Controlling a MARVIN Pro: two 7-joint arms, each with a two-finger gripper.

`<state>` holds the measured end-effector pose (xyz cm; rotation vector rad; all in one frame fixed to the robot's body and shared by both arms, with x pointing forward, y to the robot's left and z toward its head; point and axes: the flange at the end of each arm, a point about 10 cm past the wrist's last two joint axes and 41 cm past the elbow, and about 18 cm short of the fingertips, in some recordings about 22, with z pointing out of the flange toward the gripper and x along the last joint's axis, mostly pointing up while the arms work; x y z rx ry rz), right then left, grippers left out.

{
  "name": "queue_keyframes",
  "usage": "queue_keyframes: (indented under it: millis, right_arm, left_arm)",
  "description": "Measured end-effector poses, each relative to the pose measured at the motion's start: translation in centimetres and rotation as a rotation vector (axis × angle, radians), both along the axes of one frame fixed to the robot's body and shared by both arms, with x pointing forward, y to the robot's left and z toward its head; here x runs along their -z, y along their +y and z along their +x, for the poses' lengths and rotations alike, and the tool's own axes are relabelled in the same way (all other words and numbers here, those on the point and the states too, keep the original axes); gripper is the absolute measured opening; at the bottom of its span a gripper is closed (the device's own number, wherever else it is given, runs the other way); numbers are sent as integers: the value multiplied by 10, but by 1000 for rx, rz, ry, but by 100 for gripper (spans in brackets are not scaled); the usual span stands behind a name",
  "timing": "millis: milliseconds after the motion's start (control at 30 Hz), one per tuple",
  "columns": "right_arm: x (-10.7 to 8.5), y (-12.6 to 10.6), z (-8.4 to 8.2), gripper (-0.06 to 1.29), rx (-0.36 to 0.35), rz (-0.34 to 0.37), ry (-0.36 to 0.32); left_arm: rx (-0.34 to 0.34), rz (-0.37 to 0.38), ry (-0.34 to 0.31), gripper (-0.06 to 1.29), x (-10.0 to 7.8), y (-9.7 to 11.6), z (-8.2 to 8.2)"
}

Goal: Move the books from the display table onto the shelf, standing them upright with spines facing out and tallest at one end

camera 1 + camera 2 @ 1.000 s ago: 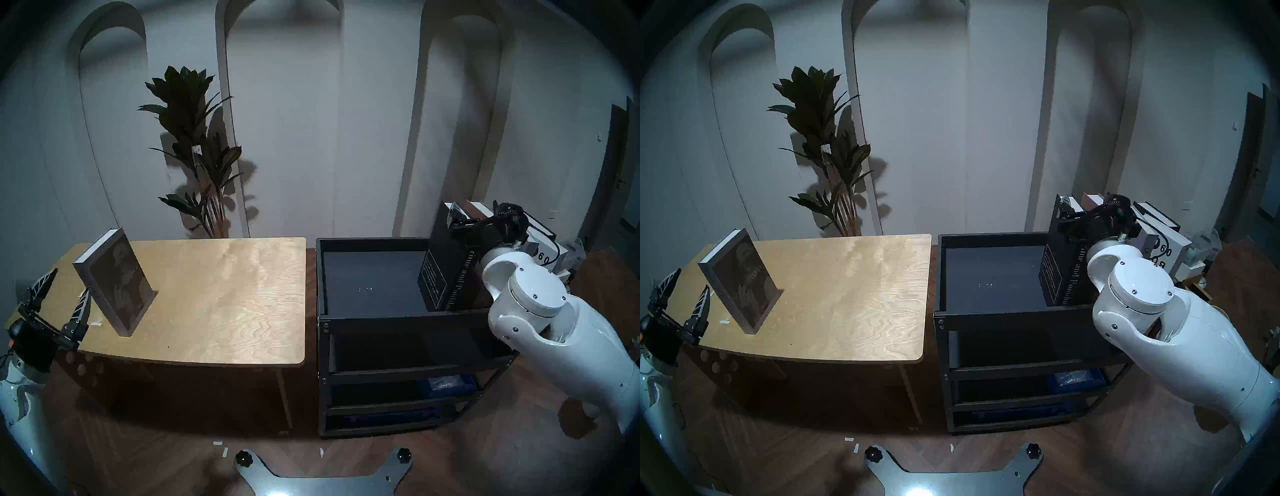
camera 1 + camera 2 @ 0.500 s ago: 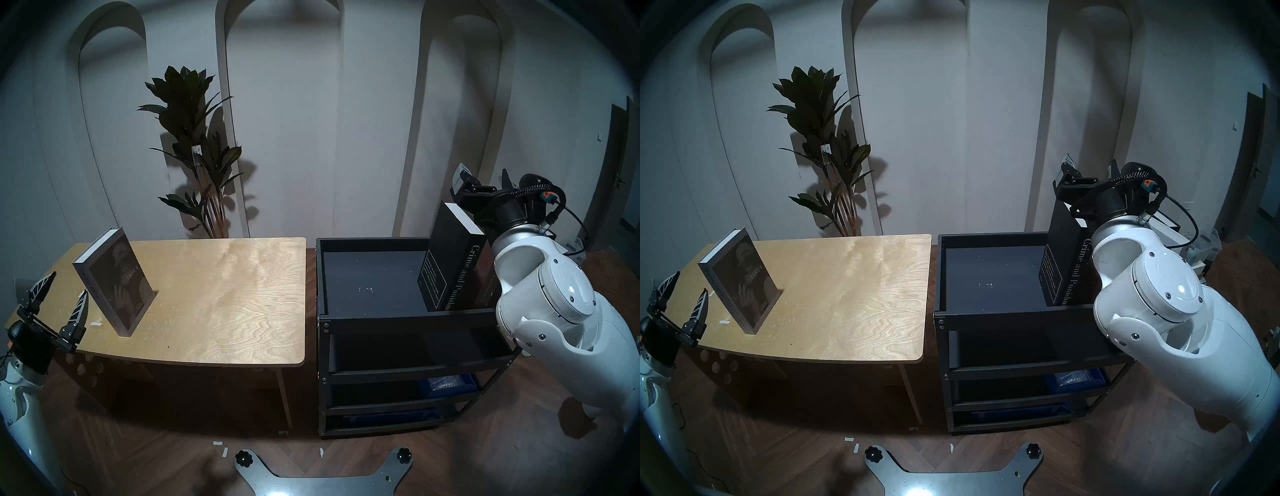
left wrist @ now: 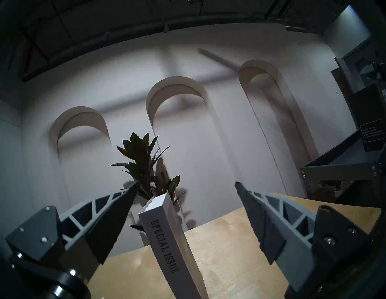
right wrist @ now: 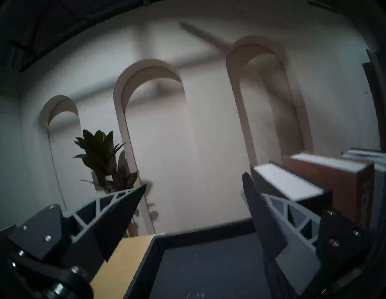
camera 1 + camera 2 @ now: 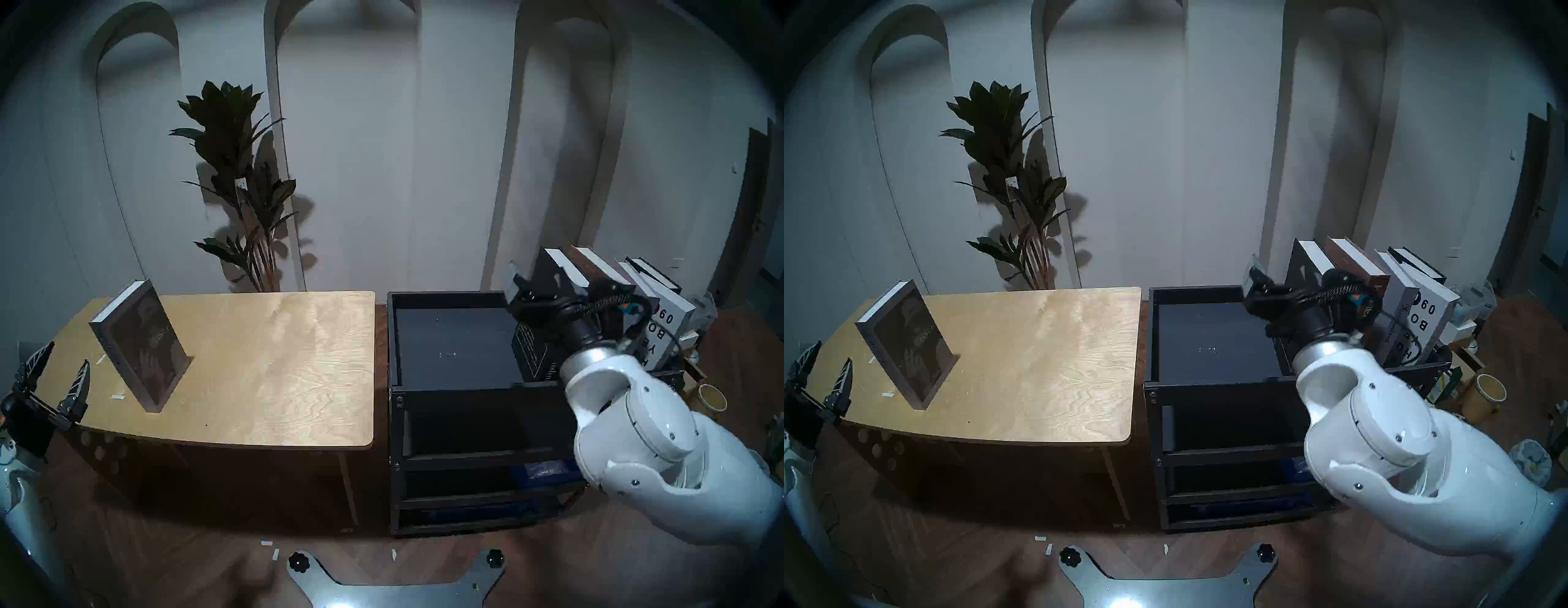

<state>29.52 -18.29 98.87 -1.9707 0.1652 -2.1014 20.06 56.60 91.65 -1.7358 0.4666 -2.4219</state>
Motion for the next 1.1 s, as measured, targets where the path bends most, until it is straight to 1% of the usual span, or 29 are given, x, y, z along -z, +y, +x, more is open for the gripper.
queue_keyframes:
  millis: [100, 233, 267, 333, 367, 433, 567, 600, 767, 867, 900, 933, 1100]
  right_arm:
    - [22, 11, -13, 122, -42, 13, 69]
    - [46, 23, -29, 122, -87, 25, 144]
    - [54, 27, -36, 122, -102, 29, 173]
    - [61, 30, -42, 122, -114, 31, 196]
    - [70, 34, -51, 122, -132, 34, 228]
    - [83, 39, -64, 122, -156, 35, 269]
    - [93, 41, -76, 122, -177, 27, 297]
    - [98, 41, -83, 122, -187, 19, 311]
    - [111, 39, -102, 122, -218, -17, 344]
    - [115, 38, -107, 122, -229, -31, 351]
    - [118, 37, -113, 122, -239, -44, 357]
    - [119, 37, -115, 122, -242, -48, 359]
    - [132, 33, -140, 122, -292, -97, 393]
  left_arm:
    - [17, -23, 3, 124, 2, -3, 7]
    - [39, -44, 2, 124, 3, -8, 16]
    - [48, -53, 1, 124, 3, -10, 19]
    - [55, -59, 0, 124, 3, -11, 21]
    - [66, -69, -2, 124, 4, -14, 25]
    - [86, -87, -4, 124, 4, -20, 33]
    - [109, -105, -4, 124, 6, -26, 40]
    - [122, -115, -4, 124, 7, -30, 45]
    - [154, -141, -6, 124, 9, -39, 57]
    - [158, -147, -9, 124, 8, -41, 60]
    - [159, -152, -12, 124, 7, -41, 62]
    - [159, -153, -13, 124, 7, -41, 63]
    - [144, -166, -32, 124, -1, -36, 68]
